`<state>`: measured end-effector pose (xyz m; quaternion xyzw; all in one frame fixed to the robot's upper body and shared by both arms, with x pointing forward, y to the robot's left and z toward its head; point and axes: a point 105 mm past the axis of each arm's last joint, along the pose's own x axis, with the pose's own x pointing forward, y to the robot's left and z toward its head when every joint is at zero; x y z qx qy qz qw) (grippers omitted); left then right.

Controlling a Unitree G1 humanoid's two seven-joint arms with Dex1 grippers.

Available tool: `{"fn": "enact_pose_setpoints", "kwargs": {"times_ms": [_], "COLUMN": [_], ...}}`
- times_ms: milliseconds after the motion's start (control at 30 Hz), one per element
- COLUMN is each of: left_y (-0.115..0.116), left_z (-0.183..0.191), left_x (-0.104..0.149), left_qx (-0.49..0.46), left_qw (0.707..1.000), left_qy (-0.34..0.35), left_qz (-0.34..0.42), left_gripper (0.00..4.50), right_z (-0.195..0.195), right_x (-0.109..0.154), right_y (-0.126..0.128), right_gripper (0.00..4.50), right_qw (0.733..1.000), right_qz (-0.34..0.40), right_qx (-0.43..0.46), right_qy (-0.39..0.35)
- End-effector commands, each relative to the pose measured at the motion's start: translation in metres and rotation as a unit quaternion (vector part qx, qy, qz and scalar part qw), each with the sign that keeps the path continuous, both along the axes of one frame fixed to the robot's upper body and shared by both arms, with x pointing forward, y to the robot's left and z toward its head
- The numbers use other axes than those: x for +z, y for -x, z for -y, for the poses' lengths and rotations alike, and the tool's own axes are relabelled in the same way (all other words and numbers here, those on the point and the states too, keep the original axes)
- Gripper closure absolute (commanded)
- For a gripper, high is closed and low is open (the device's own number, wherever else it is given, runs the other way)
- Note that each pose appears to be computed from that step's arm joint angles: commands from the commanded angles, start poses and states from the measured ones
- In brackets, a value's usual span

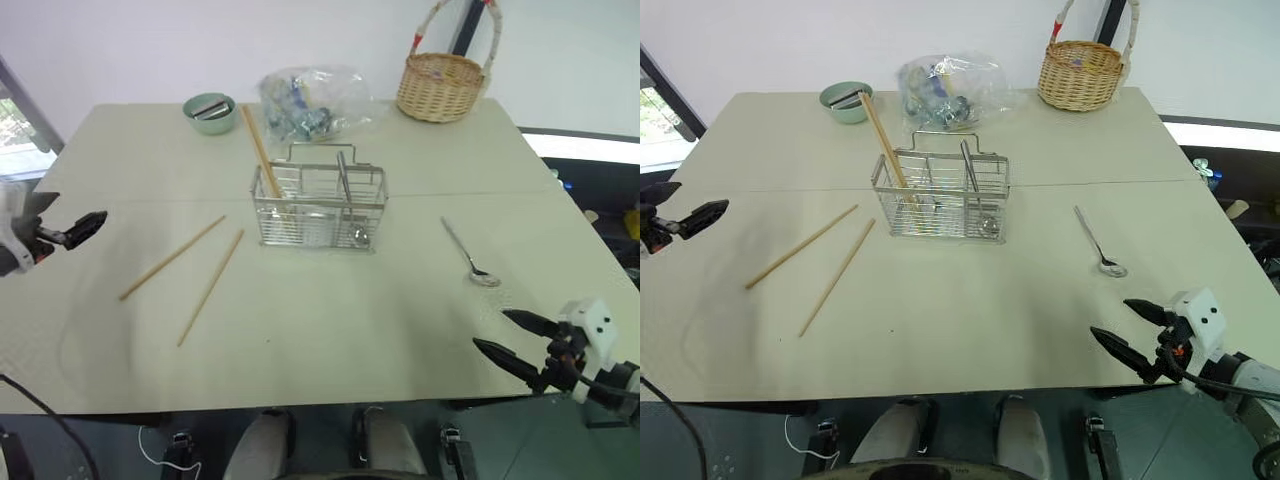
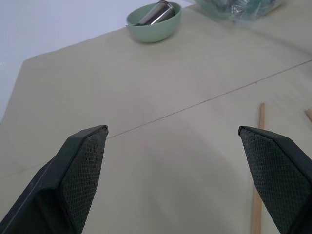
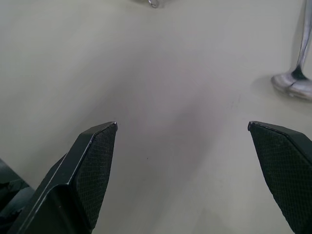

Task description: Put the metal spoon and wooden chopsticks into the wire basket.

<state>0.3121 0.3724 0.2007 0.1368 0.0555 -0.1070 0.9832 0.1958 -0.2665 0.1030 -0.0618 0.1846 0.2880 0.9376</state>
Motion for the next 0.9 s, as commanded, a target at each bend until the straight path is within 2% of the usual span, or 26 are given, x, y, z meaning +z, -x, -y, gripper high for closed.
{"fn": "enact_pose_setpoints", "kwargs": {"times_ms": [33, 667, 800, 900], "left_y": [-0.002, -0.005, -0.004, 0.005], "left_z": [0.002, 0.007, 0.023, 0.053], "left_x": [0.012, 0.018, 0.028, 0.041], "left_qx": [-0.009, -0.015, -0.04, -0.099], "left_qw": [1.0, 0.999, 0.998, 0.994], "left_qy": [-0.017, -0.007, -0.011, -0.008], "left_qz": [0.015, 0.027, 0.037, 0.043], "left_gripper": [0.0, 0.0, 0.0, 0.0], "right_z": [0.0, 0.004, 0.007, 0.014], "right_x": [0.014, 0.026, 0.039, 0.055], "right_y": [-0.001, -0.018, -0.035, -0.059], "right_gripper": [0.08, 0.08, 0.08, 0.08], "right_qw": [0.999, 0.998, 0.995, 0.991], "right_qz": [0.033, 0.062, 0.088, 0.109], "right_qx": [0.0, 0.001, 0.0, -0.017], "right_qy": [0.008, 0.027, 0.049, 0.076]}}
